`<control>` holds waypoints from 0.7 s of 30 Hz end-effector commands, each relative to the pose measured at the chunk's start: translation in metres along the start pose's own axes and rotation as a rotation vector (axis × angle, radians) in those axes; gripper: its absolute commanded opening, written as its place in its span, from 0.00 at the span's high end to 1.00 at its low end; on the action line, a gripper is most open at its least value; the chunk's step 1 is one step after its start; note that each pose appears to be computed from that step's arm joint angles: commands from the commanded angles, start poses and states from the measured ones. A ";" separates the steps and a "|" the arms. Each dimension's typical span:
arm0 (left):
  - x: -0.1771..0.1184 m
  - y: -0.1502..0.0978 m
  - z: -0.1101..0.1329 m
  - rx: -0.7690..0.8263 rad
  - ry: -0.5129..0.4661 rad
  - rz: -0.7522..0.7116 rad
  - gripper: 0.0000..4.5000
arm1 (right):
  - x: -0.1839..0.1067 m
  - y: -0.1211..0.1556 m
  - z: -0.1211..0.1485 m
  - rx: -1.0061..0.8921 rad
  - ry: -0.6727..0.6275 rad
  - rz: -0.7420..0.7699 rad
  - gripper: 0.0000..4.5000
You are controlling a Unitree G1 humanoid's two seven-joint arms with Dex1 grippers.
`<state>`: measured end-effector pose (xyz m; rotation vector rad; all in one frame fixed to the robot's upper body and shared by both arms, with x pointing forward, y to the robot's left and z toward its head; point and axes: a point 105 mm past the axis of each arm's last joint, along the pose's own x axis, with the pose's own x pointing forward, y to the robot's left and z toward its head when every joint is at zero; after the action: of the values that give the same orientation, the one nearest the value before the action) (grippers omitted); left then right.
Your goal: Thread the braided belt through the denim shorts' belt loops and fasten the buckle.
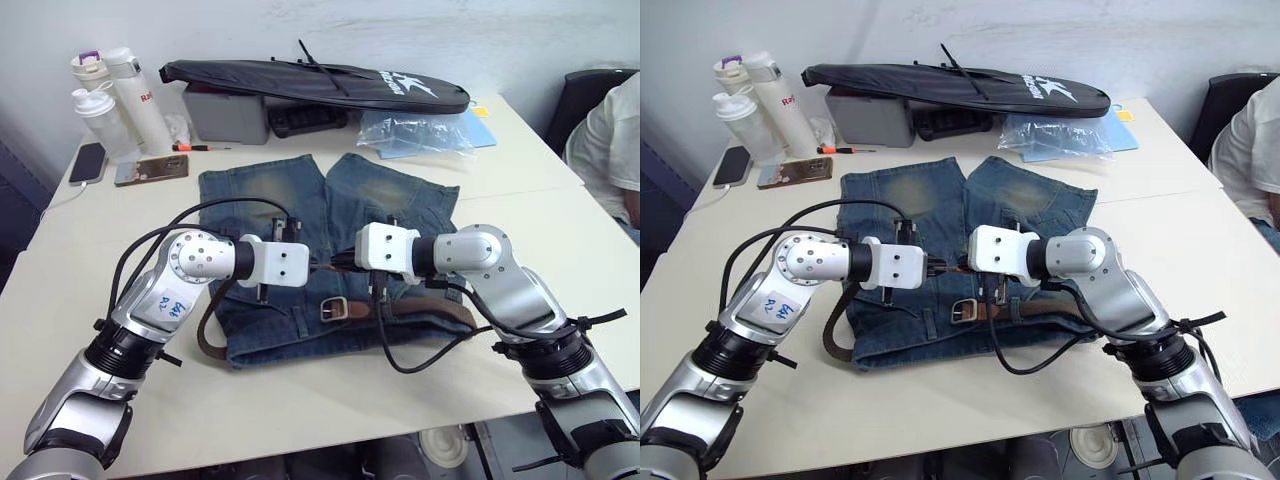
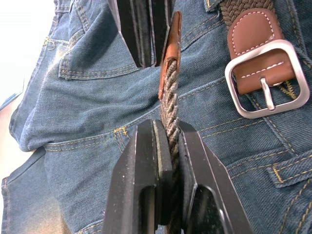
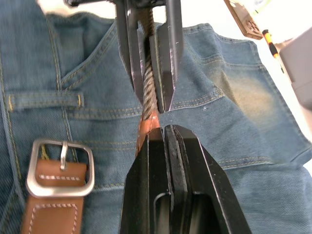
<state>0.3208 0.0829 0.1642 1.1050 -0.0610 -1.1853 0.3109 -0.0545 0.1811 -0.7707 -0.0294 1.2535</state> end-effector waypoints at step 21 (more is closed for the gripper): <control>-0.008 0.014 0.010 -0.065 -0.031 0.060 1.00 | 0.004 -0.006 -0.008 0.013 0.066 -0.061 0.98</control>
<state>0.3239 0.0854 0.1647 1.0253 -0.0101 -1.1600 0.3225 -0.0618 0.1650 -0.7869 0.0728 1.1698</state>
